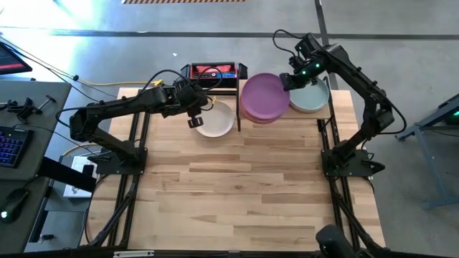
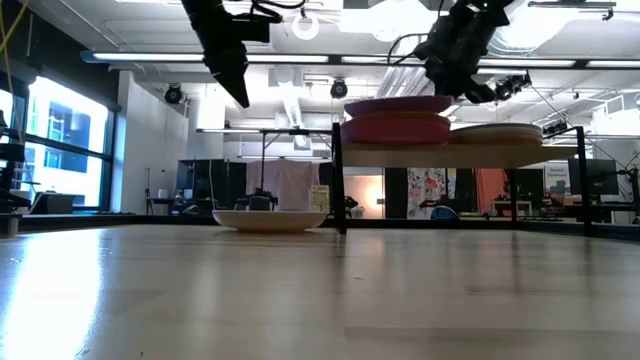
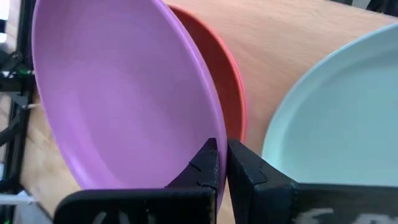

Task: Place and stack plates onto a shelf
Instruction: Stack the purple plate on top of the orange plate on the shelf

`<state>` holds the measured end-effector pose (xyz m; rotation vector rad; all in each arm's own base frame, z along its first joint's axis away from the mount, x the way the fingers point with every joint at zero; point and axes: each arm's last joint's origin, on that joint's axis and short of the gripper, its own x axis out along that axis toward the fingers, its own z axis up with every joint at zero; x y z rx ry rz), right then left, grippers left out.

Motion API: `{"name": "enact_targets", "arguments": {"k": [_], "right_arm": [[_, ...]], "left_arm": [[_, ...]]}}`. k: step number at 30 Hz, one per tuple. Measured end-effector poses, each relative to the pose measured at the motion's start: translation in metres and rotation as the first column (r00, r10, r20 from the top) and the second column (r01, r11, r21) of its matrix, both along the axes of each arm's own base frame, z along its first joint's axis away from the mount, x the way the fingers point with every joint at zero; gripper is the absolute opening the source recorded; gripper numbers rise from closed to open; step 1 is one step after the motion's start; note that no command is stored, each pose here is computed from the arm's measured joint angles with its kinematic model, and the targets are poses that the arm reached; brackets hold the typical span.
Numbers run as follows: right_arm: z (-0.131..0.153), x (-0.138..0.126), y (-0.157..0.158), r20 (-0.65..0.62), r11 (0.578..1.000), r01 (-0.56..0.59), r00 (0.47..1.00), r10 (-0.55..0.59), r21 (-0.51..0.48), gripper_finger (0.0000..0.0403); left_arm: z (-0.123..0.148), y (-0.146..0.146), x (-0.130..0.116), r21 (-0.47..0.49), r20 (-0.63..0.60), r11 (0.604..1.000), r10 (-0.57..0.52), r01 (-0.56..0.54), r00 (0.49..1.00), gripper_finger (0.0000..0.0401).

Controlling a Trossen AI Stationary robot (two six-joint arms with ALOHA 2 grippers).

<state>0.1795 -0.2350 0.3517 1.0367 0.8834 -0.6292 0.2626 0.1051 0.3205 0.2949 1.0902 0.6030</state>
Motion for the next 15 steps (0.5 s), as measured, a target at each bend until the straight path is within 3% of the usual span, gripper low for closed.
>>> {"name": "enact_targets", "arguments": {"k": [15], "right_arm": [[-0.002, 0.021, 0.008, -0.027, 0.999, 0.033, 0.999, -0.034, -0.025, 0.0000]], "left_arm": [[0.000, 0.000, 0.000, 0.000, 0.000, 1.000, -0.001, 0.001, 1.000, 0.0126]]}}
